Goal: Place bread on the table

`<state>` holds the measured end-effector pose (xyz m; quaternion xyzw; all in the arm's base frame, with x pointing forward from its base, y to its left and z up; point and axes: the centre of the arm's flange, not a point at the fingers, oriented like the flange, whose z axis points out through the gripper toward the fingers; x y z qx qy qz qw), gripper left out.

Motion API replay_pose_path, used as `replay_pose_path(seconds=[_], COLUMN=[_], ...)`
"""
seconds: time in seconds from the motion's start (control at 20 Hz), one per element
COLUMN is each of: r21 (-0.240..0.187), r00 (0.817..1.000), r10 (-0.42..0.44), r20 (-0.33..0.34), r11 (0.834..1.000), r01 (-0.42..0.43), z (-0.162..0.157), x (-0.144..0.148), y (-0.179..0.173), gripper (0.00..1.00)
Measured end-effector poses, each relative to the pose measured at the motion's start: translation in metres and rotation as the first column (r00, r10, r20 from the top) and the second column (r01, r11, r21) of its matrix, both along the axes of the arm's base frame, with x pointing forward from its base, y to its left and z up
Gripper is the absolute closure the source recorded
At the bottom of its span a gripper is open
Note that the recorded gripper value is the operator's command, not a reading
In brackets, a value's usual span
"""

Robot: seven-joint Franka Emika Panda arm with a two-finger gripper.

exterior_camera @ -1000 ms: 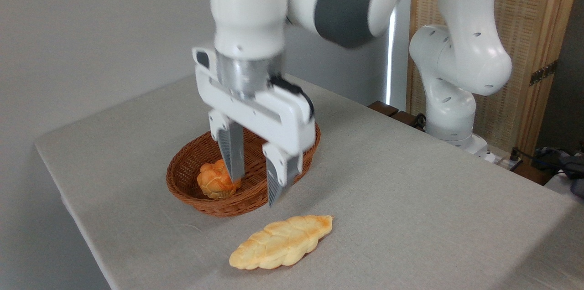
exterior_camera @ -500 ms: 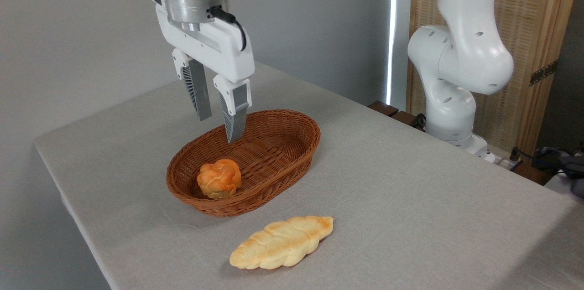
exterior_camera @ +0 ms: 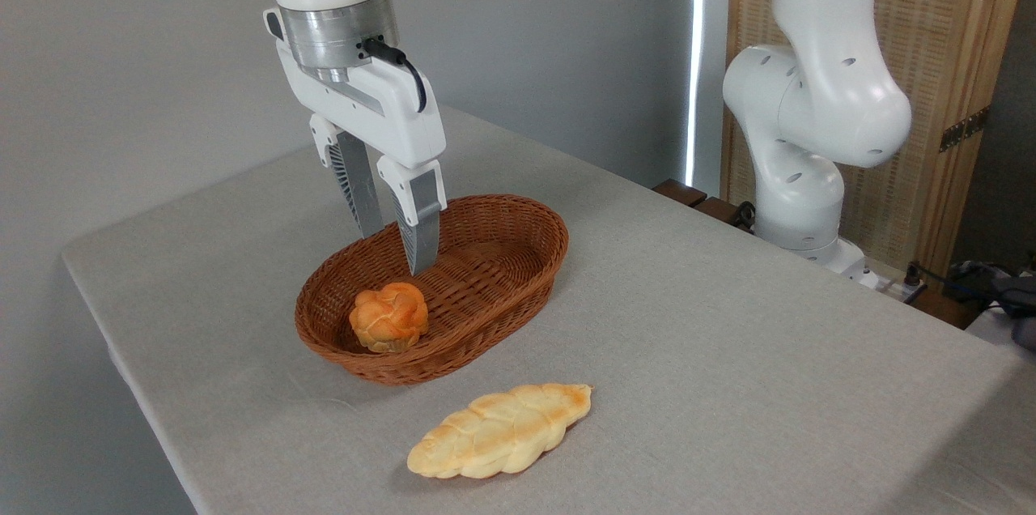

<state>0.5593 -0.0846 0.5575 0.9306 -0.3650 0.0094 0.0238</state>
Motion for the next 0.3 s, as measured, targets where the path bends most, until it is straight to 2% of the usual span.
replay_pose_path(seconds=[0.3], r21=[0.01], r00=[1.0], r10=[0.001], r20=[0.006], r11=[1.0], r01=[-0.001], z=[0.0023], x=[0.0007], y=[0.0024], gripper=[0.0])
